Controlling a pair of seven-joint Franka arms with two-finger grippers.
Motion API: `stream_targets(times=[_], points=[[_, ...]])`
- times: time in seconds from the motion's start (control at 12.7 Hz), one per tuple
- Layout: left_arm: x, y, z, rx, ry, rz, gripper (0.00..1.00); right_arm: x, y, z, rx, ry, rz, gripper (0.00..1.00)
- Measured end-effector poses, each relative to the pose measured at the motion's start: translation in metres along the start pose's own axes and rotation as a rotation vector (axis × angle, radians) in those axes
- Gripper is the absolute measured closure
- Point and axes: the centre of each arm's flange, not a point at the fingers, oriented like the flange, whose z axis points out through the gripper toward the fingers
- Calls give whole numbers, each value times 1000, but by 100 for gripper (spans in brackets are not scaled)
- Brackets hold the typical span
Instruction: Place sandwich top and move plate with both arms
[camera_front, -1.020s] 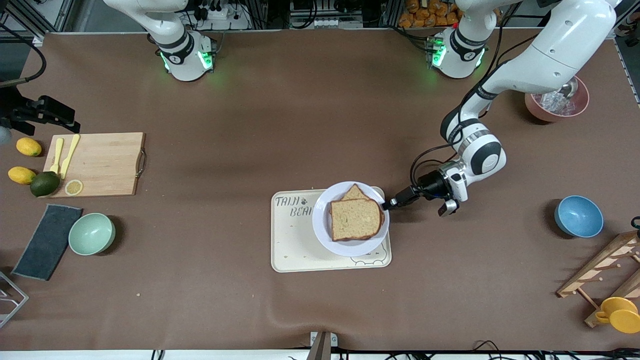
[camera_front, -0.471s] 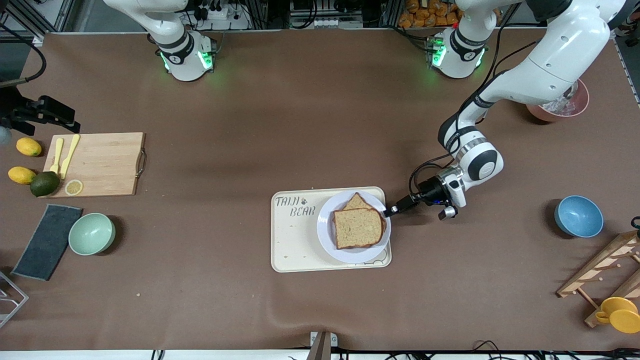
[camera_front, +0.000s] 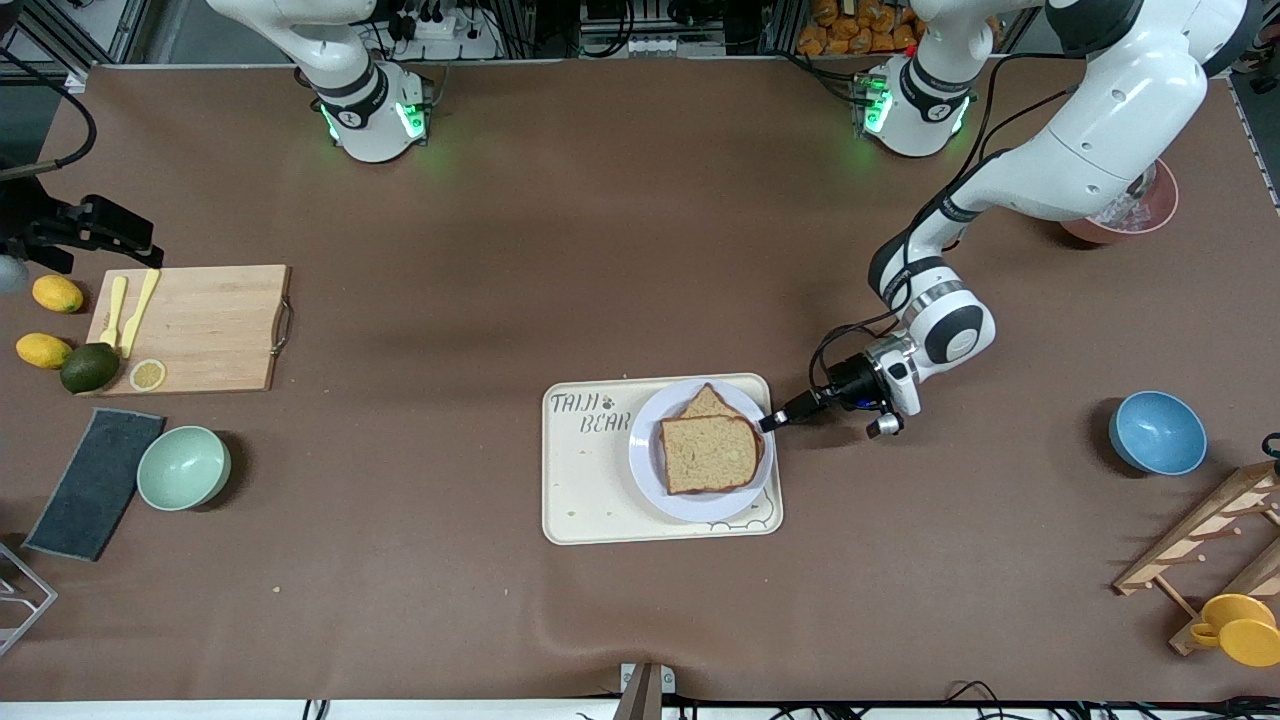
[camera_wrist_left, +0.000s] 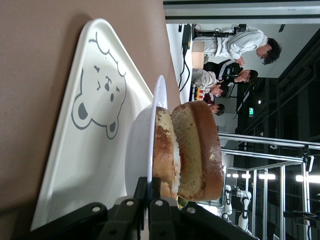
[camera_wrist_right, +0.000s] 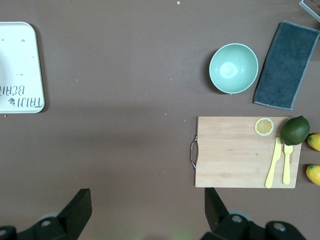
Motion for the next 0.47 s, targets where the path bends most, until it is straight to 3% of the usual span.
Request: stream_targets(times=[0.47], points=[[-5, -14, 11, -1, -12, -10, 96, 0, 0, 0, 0, 0, 0, 0]])
